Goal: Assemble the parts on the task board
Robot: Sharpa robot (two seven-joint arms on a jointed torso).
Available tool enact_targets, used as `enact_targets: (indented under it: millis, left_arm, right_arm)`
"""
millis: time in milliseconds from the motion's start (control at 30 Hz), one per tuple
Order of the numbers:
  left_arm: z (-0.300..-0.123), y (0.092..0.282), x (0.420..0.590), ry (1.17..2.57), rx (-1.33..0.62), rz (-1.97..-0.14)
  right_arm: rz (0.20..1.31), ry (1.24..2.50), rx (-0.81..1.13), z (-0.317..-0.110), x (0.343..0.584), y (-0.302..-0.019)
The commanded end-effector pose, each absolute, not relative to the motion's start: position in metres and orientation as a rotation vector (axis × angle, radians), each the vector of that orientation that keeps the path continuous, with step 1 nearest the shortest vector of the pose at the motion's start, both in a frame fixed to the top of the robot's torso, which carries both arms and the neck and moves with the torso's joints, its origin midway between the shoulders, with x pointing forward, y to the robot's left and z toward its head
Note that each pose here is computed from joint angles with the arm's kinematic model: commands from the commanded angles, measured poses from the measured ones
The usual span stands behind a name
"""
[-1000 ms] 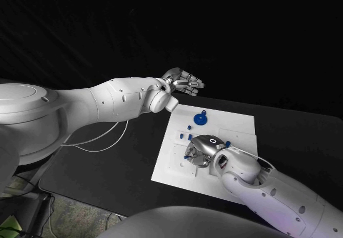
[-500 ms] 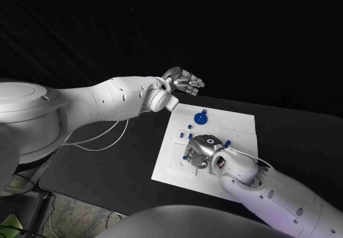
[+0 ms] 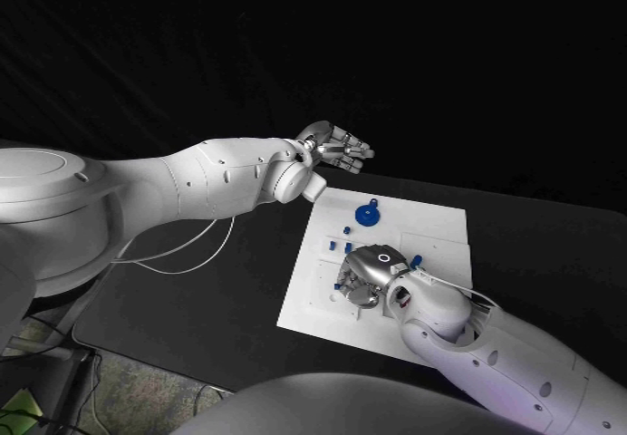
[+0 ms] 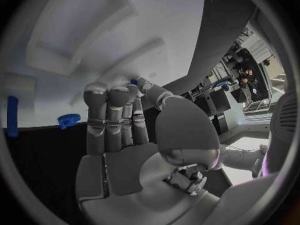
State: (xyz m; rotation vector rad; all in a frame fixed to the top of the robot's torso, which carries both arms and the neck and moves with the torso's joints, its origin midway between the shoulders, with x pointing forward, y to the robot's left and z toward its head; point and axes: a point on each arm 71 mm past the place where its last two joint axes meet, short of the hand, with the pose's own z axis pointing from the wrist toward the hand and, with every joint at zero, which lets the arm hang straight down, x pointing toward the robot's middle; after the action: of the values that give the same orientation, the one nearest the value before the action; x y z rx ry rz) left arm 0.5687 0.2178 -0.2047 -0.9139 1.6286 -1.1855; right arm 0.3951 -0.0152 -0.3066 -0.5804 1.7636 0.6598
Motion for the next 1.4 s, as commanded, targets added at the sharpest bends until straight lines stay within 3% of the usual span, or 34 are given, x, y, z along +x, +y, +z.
enact_targets:
  millis: [33,900,1400]
  left_arm:
    - [-0.2040,0.2157,0.5679,1.640,-0.904,-1.196]
    - [-0.2048,0.2156,0.5662,1.662,-0.901,-1.195]
    - [-0.2054,0.2163,0.5661,1.674,-0.902,-1.186]
  right_arm:
    - [0.555,1.827,-0.625,-0.3225,0.3935,-0.0247]
    - [0.525,1.828,-0.658,-0.3271,0.3895,-0.0266]
    - [0.589,1.784,-0.627,-0.3263,0.3912,-0.0274]
